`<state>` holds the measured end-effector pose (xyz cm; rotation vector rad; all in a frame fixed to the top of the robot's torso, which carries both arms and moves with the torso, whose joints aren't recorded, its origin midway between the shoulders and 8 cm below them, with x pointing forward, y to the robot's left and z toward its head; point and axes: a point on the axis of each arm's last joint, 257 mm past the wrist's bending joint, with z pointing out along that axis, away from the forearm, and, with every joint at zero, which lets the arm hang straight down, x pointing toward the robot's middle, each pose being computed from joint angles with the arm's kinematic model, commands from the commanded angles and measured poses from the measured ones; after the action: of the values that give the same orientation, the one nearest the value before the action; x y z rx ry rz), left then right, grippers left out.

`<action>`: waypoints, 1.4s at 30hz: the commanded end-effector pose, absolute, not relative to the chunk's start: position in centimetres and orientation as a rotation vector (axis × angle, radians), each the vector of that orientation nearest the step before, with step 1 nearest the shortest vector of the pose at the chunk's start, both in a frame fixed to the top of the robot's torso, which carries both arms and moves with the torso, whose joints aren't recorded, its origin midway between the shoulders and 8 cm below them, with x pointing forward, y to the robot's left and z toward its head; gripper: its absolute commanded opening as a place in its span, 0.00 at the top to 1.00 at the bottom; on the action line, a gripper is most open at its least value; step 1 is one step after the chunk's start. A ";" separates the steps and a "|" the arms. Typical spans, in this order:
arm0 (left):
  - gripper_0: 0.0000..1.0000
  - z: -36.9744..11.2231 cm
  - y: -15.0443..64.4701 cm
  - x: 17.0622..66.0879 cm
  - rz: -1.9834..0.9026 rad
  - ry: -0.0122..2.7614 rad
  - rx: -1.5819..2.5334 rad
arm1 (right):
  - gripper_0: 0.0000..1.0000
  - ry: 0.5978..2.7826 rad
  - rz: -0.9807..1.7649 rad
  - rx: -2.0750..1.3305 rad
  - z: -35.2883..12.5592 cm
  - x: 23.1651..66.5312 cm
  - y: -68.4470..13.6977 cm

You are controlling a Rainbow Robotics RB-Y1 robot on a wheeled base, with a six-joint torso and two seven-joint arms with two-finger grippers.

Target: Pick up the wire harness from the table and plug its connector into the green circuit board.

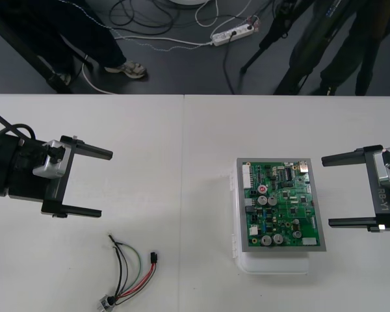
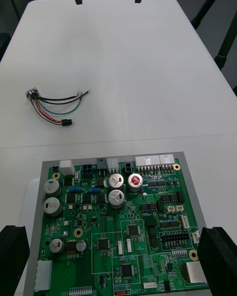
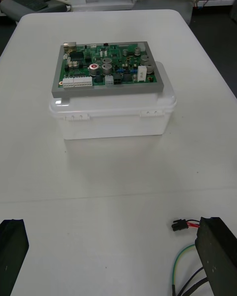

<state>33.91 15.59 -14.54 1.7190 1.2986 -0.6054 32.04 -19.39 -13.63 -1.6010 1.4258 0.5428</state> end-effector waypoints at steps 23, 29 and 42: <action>0.00 -15.4 14.9 33.5 -0.691 1.343 1.650 | 0.00 1.415 0.573 -1.633 -15.6 30.6 -18.5; 0.00 -15.4 15.3 33.6 -0.686 1.362 1.654 | 0.00 1.424 0.564 -1.636 -15.8 30.7 -18.7; 0.00 -16.5 18.0 31.0 -0.611 1.470 1.778 | 0.00 1.398 0.622 -1.553 -12.9 30.5 -18.9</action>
<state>33.56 15.84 -15.53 1.6945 1.3510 -0.6374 30.72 -18.41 -14.00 -1.5819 1.4136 0.6232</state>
